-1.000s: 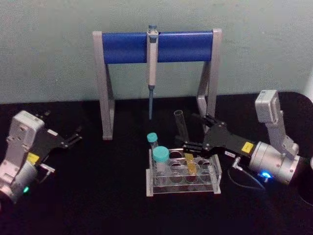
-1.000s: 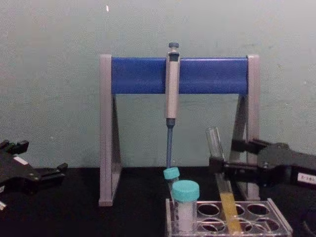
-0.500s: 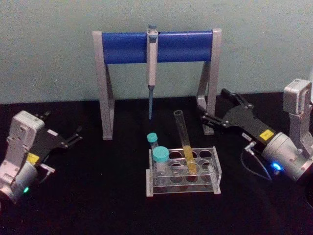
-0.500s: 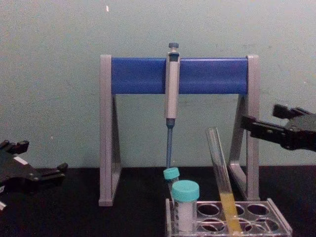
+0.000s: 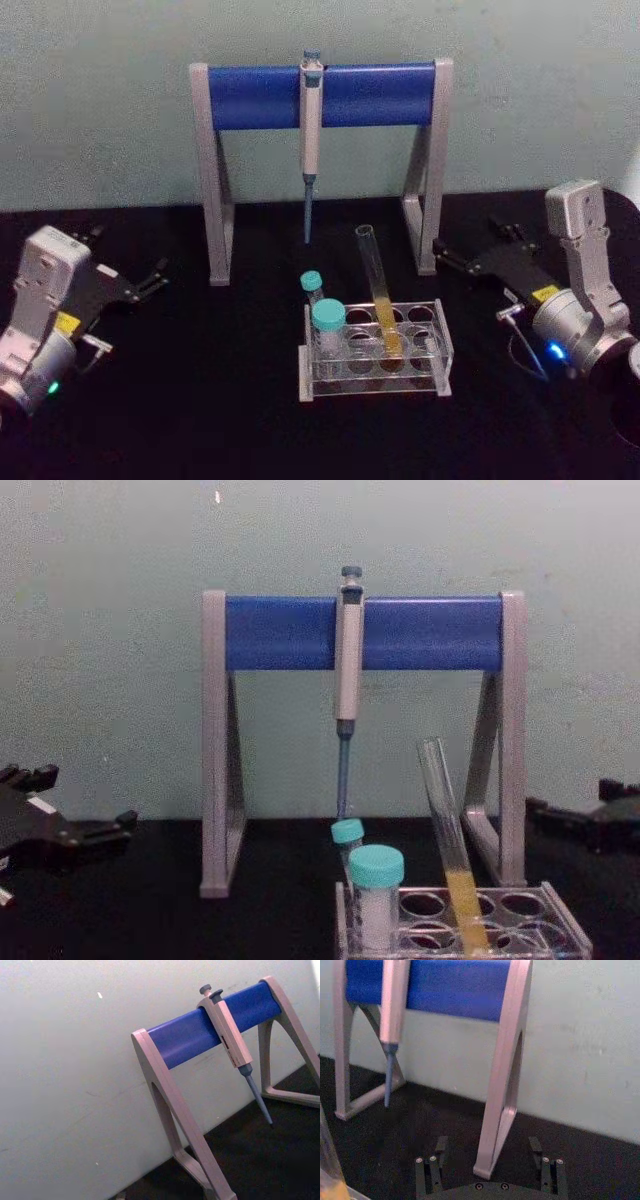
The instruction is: Pick up the test tube from the test tube rack, shake it, then place it back into the test tube rack.
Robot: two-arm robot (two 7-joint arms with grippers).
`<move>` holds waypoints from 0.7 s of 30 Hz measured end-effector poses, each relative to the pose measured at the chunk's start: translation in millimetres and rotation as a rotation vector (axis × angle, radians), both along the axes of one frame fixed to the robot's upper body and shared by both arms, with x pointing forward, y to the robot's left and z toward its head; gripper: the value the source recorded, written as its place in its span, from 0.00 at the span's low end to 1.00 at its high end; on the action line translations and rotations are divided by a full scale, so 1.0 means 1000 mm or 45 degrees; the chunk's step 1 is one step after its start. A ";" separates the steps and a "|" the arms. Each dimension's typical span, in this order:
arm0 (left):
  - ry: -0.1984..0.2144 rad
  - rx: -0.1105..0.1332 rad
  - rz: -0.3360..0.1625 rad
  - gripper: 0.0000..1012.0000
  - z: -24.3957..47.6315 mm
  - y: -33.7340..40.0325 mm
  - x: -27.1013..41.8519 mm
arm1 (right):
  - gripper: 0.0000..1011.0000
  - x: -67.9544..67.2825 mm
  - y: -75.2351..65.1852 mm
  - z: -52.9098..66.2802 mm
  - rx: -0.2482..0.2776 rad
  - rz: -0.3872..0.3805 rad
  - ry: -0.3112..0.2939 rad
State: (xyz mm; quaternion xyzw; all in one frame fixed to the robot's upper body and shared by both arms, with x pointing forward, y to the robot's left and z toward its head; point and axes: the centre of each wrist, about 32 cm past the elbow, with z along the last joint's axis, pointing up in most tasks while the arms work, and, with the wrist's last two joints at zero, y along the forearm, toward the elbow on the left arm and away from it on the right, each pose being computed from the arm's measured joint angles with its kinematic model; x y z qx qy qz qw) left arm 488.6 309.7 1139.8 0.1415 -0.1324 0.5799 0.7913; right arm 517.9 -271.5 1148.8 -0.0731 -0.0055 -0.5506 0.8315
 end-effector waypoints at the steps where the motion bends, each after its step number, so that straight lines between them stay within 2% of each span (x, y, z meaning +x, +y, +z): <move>1: 0.000 0.000 0.000 0.99 0.0000 0.0000 0.0000 | 0.99 0.000 0.000 -0.001 -0.003 -0.002 0.009; 6: 0.000 0.000 0.000 0.99 0.0000 0.0000 0.0000 | 0.99 0.001 0.000 -0.003 0.000 -0.010 0.032; 21: 0.000 0.000 0.000 0.99 0.0000 0.0000 0.0000 | 0.99 0.001 0.000 -0.003 -0.005 -0.010 0.031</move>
